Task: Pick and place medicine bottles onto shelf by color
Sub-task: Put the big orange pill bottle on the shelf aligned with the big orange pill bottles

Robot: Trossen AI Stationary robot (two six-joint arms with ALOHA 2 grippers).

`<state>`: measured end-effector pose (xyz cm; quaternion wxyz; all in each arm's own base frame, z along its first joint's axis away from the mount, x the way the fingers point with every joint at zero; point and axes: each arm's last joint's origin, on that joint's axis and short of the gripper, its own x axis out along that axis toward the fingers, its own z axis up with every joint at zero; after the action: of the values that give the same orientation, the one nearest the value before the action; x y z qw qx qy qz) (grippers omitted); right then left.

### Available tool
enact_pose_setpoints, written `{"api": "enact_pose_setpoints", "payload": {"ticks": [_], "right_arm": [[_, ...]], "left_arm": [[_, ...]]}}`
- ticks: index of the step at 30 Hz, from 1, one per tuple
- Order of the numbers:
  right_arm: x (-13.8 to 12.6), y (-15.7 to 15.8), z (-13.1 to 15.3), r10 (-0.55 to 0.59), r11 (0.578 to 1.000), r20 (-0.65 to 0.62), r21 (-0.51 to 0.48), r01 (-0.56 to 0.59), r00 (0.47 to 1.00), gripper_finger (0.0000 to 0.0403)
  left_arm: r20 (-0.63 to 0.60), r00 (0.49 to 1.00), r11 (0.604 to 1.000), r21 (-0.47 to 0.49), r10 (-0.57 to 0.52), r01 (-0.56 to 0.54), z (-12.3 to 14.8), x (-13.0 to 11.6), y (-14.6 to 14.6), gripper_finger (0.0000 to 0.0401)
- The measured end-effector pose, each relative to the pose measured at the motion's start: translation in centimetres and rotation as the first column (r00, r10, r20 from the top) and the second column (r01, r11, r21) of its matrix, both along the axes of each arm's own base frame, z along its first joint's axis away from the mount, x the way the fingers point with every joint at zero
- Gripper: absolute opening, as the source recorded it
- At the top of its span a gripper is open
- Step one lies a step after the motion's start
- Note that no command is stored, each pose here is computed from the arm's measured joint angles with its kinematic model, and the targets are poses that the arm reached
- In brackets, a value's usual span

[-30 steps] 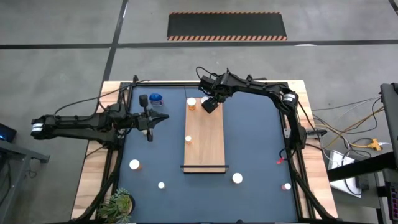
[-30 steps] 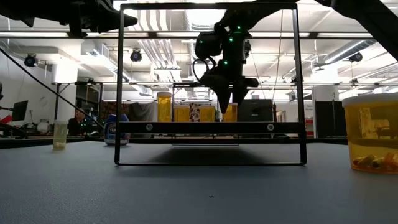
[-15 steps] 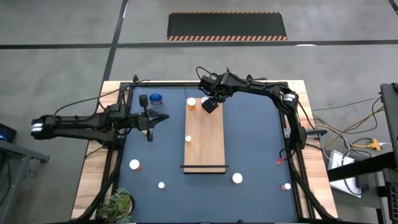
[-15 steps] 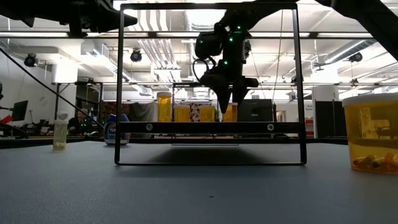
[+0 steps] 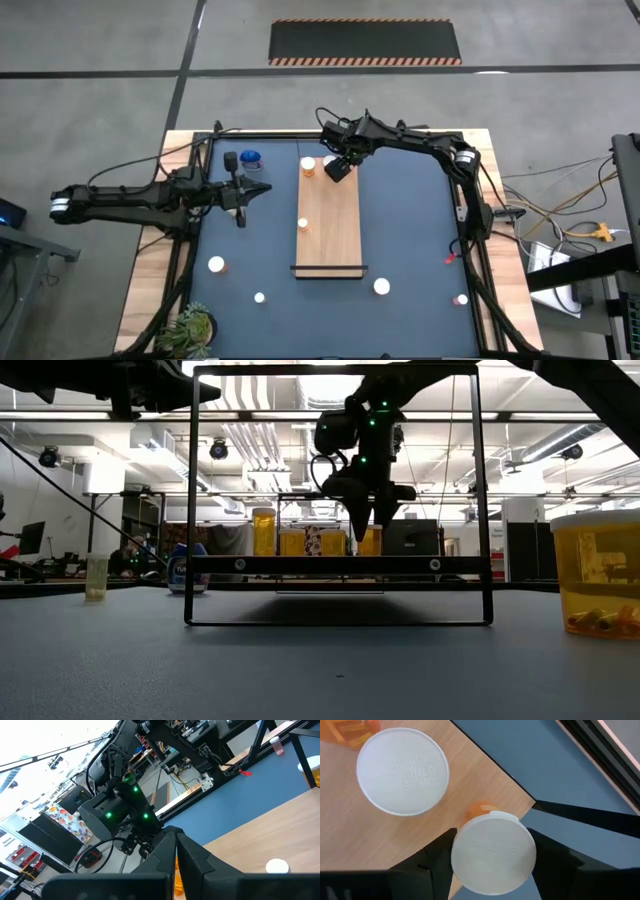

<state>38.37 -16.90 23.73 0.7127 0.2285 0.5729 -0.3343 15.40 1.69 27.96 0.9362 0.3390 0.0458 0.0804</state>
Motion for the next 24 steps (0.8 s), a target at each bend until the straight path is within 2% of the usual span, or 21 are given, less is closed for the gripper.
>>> {"api": "enact_pose_setpoints", "payload": {"ticks": [13,19,24], "right_arm": [[-0.1,0.0,0.2,-0.004,1.0,-0.007,0.008,0.004,1.0,0.0263],[-0.2,0.2,2.7,-0.002,1.0,-0.013,0.015,0.003,1.0,0.0265],[-0.3,0.7,4.9,0.027,1.0,-0.015,0.005,-0.027,1.0,0.0247]], "left_arm": [[0.002,1.0,1.0,0.0,0.0,0.0,0.0,0.0,0.0,0.0],[0.002,1.0,1.0,0.001,-0.001,0.001,0.0,0.0,0.0,0.0],[0.005,1.0,1.0,0.001,-0.001,0.001,0.1,-0.1,0.0,0.0]]}}
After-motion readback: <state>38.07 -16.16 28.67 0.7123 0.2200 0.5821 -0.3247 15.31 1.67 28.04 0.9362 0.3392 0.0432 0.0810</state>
